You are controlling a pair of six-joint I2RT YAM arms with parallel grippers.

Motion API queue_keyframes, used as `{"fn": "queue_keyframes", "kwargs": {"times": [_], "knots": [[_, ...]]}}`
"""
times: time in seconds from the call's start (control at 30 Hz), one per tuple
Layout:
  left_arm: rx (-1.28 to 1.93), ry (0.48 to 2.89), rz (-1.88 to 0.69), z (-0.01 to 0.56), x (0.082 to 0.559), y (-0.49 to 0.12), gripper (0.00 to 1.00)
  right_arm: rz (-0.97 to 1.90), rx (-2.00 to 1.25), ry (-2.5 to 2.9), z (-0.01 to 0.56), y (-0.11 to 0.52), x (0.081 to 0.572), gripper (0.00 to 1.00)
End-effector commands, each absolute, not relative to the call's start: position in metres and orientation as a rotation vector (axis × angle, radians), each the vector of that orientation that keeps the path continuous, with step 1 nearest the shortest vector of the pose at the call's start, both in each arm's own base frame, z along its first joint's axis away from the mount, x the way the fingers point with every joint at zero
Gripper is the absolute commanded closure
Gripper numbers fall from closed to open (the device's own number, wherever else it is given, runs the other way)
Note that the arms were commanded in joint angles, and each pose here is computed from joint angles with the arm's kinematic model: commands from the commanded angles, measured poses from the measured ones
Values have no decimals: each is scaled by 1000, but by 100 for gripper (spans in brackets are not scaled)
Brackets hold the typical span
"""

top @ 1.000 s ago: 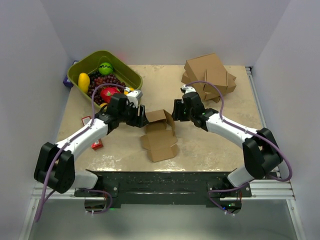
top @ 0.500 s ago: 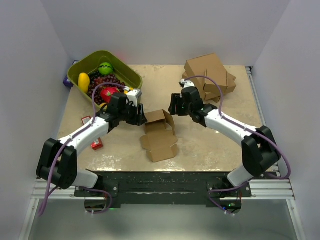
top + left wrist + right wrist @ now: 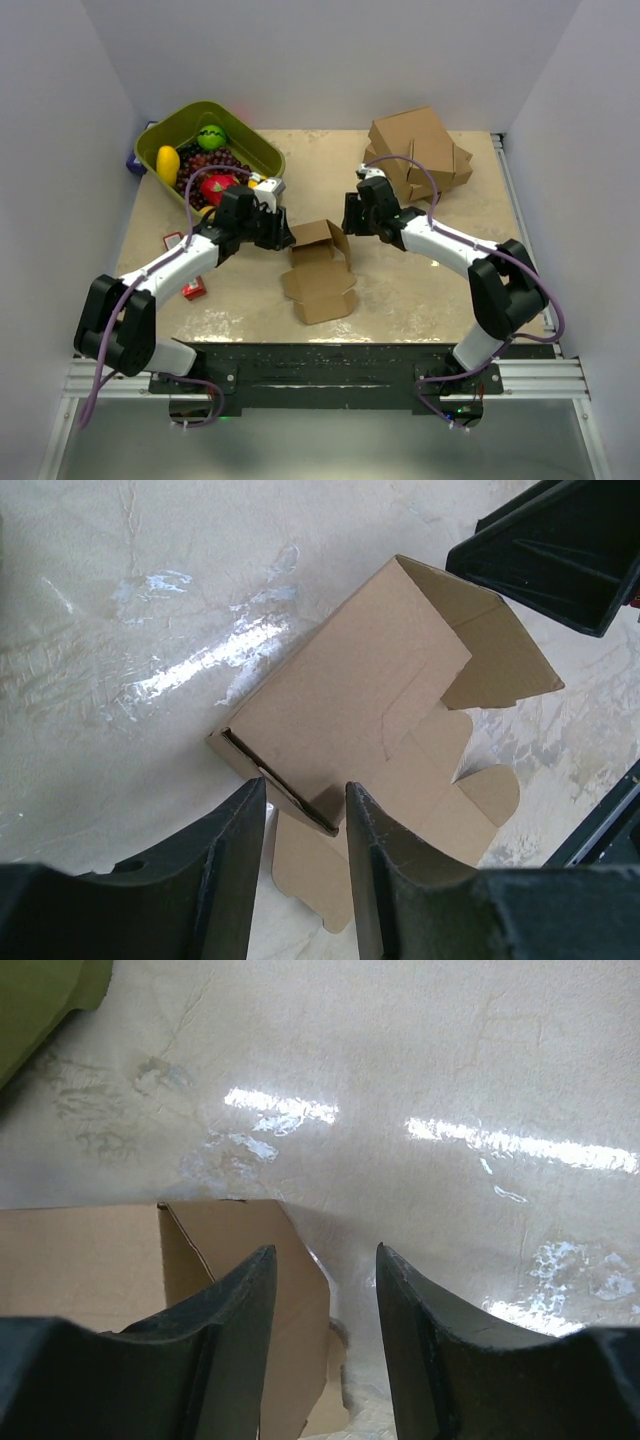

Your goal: Fold the paper box

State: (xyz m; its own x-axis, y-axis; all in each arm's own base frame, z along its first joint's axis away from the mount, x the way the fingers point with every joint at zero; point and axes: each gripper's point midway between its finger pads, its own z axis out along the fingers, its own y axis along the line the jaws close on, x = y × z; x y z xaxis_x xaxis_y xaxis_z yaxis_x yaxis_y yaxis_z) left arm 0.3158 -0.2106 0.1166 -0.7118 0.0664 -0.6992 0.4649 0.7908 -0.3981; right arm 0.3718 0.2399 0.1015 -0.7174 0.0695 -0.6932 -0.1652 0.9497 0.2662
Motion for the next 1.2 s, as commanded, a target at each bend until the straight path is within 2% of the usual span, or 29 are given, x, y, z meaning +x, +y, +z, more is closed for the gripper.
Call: {"fn": "queue_keyframes", "kwargs": {"times": [0.0,0.23,0.7,0.9,1.03,1.17], "knots": [[398,2246,-789,119,319,-215,59,446,-59,2298,118,248,369,55],[402,2246,-817,116,318,-219,60,474,-91,2341,105,264,348,58],[405,2214,-882,113,314,-226,62,534,-51,2347,101,283,345,56],[413,2247,-799,106,317,-216,62,504,-21,2350,95,255,343,46],[416,2243,-786,107,319,-215,62,473,14,2322,102,218,346,27],[428,2242,-808,108,319,-218,62,470,-20,2311,104,205,333,22]]}}
